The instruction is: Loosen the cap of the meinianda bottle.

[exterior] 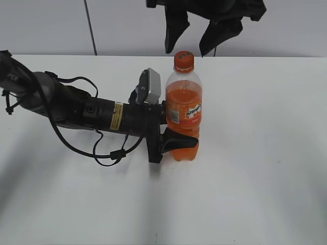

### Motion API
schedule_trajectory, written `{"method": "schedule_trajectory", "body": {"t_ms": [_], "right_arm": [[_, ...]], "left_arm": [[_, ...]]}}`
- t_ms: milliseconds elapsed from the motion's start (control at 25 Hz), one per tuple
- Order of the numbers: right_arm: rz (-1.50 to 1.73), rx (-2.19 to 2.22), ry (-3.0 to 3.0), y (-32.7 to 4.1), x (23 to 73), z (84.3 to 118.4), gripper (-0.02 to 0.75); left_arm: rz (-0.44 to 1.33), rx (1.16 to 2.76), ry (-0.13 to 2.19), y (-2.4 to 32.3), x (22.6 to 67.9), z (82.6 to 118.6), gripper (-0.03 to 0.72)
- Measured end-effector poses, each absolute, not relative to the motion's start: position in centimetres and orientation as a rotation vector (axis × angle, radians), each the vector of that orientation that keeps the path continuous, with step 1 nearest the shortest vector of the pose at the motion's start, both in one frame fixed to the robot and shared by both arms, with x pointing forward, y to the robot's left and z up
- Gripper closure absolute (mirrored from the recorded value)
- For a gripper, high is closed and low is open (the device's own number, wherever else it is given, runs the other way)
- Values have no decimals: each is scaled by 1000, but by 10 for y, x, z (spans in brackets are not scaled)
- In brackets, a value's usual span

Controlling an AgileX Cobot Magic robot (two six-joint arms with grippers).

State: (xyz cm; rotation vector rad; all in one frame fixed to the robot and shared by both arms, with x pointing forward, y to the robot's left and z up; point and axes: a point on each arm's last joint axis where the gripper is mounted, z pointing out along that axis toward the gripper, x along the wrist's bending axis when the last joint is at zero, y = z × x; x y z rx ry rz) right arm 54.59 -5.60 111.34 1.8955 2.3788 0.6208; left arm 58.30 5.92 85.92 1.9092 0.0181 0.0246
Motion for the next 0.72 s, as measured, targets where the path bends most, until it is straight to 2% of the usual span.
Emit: {"method": "schedule_trajectory", "body": {"t_ms": [720], "right_arm": [[574, 1901, 2381, -53, 551, 1102, 277]], "left_arm": [[25, 1909, 18, 59, 583, 859, 289]]}}
